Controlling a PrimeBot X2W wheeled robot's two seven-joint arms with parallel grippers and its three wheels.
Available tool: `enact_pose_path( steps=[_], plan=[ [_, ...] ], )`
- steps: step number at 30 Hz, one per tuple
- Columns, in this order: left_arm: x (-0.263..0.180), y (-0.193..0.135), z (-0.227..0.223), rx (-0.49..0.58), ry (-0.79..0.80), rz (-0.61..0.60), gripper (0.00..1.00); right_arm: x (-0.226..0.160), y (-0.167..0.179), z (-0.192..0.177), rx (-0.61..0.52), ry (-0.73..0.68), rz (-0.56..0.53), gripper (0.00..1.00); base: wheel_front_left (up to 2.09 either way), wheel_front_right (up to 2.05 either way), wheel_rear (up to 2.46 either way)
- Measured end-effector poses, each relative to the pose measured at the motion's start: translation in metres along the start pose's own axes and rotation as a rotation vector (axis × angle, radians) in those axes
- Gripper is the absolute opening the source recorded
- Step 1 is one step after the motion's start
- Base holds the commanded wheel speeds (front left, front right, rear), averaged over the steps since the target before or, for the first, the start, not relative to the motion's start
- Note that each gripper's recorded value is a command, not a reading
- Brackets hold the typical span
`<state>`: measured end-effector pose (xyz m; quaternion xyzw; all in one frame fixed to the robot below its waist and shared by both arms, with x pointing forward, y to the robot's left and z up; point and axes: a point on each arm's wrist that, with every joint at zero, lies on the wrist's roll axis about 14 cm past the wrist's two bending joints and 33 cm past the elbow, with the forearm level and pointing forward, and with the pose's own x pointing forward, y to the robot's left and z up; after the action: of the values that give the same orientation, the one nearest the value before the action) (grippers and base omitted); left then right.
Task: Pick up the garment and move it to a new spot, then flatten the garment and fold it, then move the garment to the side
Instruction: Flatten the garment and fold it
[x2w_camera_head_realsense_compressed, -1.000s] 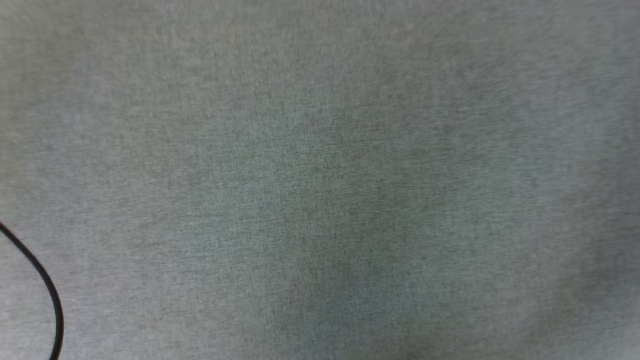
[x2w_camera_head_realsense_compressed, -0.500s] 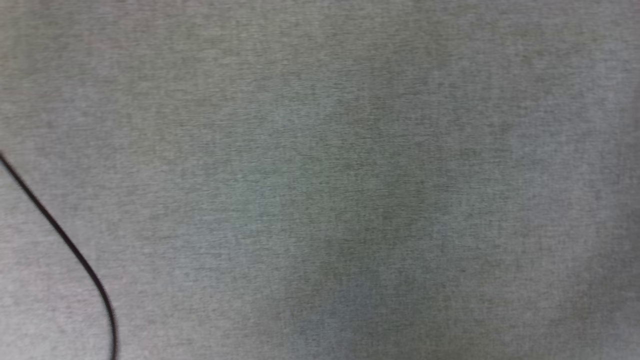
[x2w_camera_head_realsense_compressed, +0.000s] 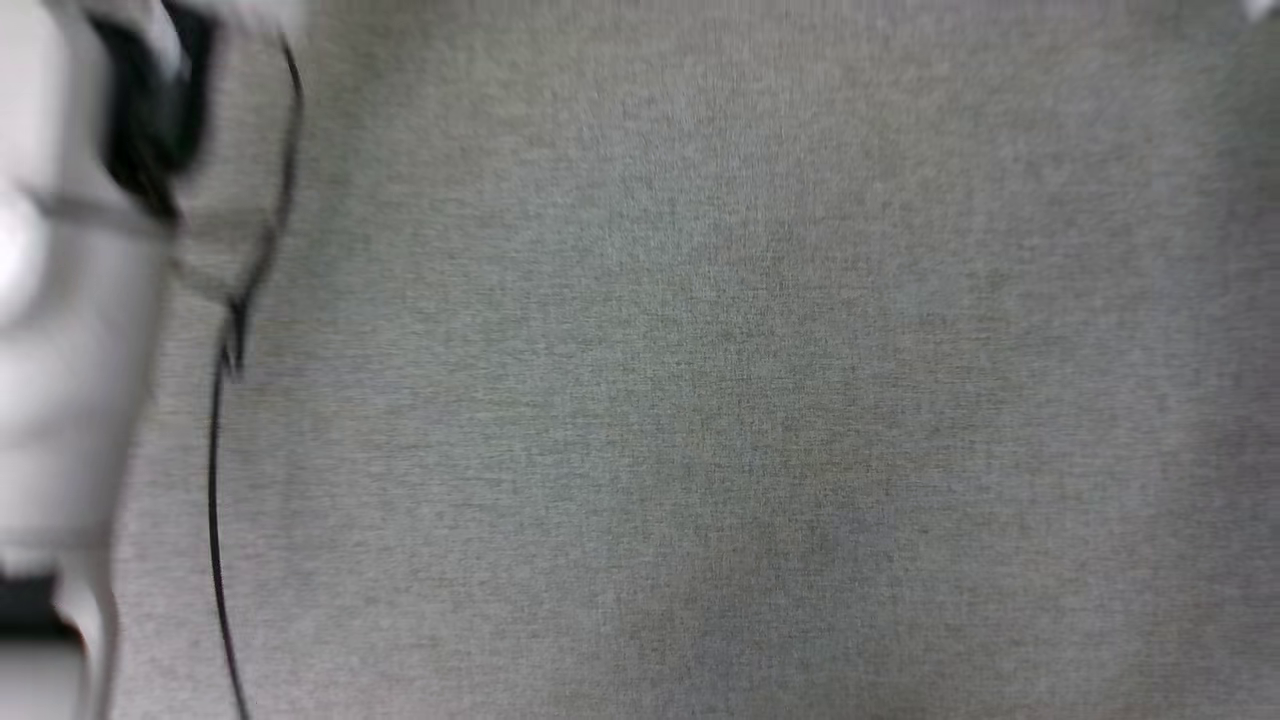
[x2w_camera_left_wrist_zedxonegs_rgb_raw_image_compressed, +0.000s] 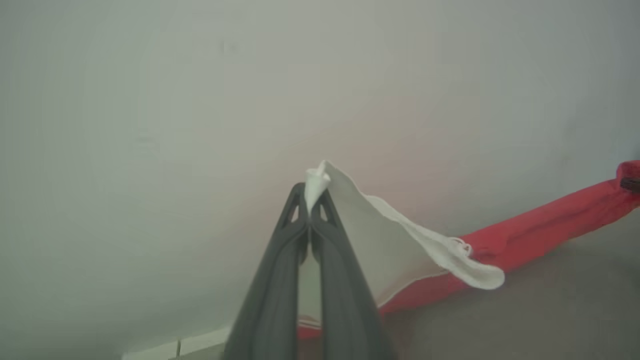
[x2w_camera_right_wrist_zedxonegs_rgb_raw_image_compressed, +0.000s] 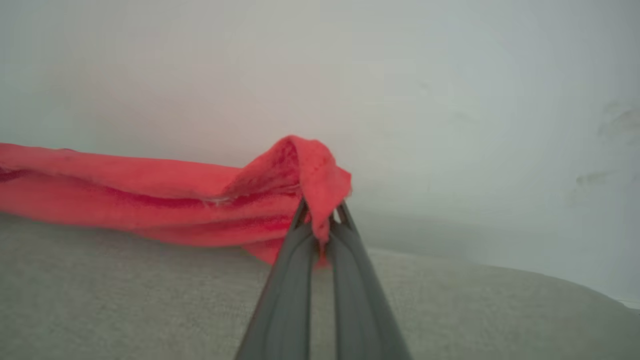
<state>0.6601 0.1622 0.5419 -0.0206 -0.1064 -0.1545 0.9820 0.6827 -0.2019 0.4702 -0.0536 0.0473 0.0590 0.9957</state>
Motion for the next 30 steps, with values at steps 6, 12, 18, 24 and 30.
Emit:
enact_pose_path(
  steps=[6,12,18,24,30],
  plan=[
    [-0.071,-0.013,-0.030,-0.040,0.127,0.025,0.00,-0.047,0.014,-0.041,0.005,0.130,0.040,0.00,0.00,0.00,0.00],
    [-0.145,-0.030,-0.052,-0.089,0.277,0.035,0.00,-0.090,0.018,-0.048,0.074,0.187,0.048,0.00,0.00,0.00,0.00],
    [-0.214,-0.048,-0.056,-0.119,0.415,0.030,0.00,-0.141,0.014,-0.058,0.129,0.285,0.049,0.00,0.00,0.00,0.00],
    [-0.262,-0.064,-0.039,-0.121,0.485,-0.007,0.00,-0.197,0.003,-0.077,0.222,0.401,0.024,0.00,0.00,0.00,0.00],
    [-0.305,-0.084,-0.027,-0.151,0.564,-0.052,0.00,-0.253,0.005,-0.093,0.279,0.493,0.032,0.00,0.00,0.00,0.00]
  ],
)
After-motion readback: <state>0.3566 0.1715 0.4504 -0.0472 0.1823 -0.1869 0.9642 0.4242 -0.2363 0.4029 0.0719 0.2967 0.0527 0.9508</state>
